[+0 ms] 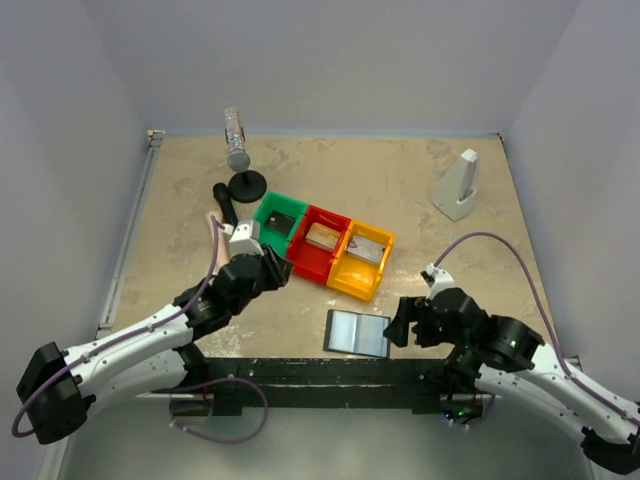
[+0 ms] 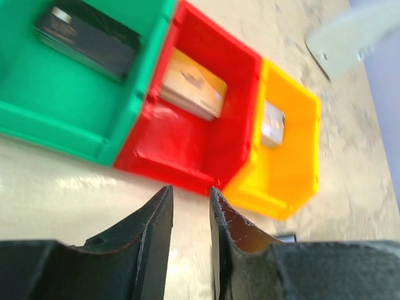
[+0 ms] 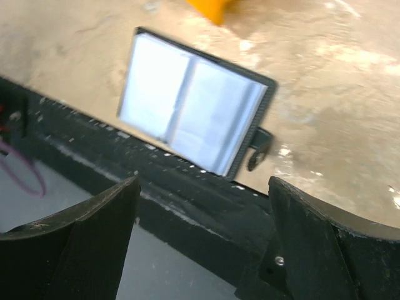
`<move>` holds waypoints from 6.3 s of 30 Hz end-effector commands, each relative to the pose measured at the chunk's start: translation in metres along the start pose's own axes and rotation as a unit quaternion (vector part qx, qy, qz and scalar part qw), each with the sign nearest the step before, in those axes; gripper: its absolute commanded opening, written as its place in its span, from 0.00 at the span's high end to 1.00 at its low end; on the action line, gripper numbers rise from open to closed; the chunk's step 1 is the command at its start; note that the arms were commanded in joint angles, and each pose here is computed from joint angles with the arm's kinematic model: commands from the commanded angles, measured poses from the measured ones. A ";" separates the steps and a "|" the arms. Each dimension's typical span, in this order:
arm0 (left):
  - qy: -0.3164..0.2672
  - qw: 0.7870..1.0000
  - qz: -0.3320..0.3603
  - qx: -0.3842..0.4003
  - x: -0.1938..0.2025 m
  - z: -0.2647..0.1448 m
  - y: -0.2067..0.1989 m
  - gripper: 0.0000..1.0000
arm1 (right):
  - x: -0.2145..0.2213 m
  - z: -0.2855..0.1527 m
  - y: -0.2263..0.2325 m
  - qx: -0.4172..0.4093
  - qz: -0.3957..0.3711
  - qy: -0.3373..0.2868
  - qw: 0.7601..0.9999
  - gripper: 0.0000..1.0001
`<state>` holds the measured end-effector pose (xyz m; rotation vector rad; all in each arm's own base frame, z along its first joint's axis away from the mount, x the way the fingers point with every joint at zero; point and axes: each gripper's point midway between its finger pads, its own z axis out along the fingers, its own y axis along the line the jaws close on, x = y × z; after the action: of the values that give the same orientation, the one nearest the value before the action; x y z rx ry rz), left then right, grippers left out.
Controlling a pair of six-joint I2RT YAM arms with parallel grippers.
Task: Take the credit cards out of the card holder
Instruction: Place the credit card in the storage box, then remove the credit card from the card holder.
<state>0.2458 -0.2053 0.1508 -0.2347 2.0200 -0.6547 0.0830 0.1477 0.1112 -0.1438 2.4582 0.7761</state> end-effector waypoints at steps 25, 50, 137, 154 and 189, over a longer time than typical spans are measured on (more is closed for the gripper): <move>0.188 0.967 0.031 0.169 0.137 -0.064 -0.024 0.63 | 0.022 0.062 -0.034 0.182 0.076 0.088 0.976 0.44; 0.153 0.966 0.036 0.204 0.115 -0.062 -0.051 0.64 | 0.005 0.057 -0.018 0.149 0.027 0.079 0.985 1.00; 0.234 0.951 0.131 0.152 0.167 -0.014 -0.094 0.55 | -0.030 0.023 0.061 -0.066 -0.098 0.040 0.992 1.00; 0.228 0.949 0.139 0.167 0.161 -0.018 -0.099 0.51 | -0.021 0.028 0.045 -0.040 -0.115 0.053 0.991 1.00; 0.234 0.953 0.142 0.127 0.166 -0.014 -0.076 0.47 | 0.009 0.052 -0.004 0.080 -0.012 0.085 0.993 1.00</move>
<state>0.1286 -0.3407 0.0492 0.4617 2.4038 -0.8363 0.0976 0.1809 0.0765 -0.2710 2.6454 0.6338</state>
